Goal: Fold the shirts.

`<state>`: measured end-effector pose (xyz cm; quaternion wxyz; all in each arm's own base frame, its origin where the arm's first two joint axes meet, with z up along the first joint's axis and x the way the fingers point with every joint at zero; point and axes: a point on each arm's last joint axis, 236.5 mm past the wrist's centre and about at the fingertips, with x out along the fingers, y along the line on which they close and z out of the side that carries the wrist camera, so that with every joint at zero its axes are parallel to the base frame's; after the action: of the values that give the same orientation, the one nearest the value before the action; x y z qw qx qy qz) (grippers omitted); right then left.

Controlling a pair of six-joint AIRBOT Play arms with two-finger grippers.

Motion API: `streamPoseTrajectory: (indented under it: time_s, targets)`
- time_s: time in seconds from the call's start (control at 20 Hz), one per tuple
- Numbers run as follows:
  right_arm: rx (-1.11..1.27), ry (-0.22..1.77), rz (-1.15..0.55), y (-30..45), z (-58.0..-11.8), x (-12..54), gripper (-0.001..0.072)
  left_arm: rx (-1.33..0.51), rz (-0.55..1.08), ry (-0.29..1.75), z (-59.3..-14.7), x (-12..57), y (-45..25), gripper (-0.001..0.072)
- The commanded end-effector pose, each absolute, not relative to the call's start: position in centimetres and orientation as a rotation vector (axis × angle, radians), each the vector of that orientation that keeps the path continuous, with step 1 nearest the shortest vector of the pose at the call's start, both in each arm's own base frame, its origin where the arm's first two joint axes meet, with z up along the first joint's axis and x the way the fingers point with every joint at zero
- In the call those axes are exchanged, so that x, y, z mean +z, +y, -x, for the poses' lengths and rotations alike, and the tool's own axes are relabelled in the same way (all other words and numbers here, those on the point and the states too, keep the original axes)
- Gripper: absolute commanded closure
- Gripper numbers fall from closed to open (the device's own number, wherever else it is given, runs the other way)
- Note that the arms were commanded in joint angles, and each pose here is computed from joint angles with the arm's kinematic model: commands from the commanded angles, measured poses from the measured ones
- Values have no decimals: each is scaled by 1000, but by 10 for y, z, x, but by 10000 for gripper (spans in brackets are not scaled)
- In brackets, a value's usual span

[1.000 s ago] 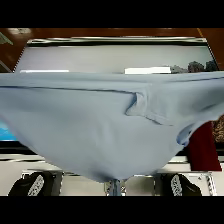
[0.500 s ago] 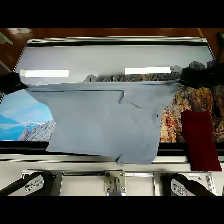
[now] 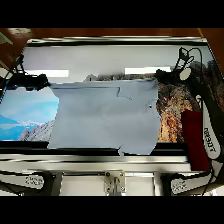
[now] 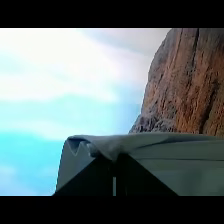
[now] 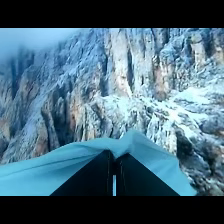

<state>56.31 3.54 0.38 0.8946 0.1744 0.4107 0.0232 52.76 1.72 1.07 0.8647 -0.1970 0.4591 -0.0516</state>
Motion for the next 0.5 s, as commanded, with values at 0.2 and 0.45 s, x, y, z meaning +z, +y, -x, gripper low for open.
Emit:
streamPoseTrajectory:
  time_s: [0.2, 0.45]
  targets:
    - [37, 981, -371, 38, -550, -43, 655, -137, 353, 1056, -537, -69, -1, 672]
    - [44, 1310, -387, 42, -473, -53, 655, -174, 315, 1323, -476, -81, 22, 673]
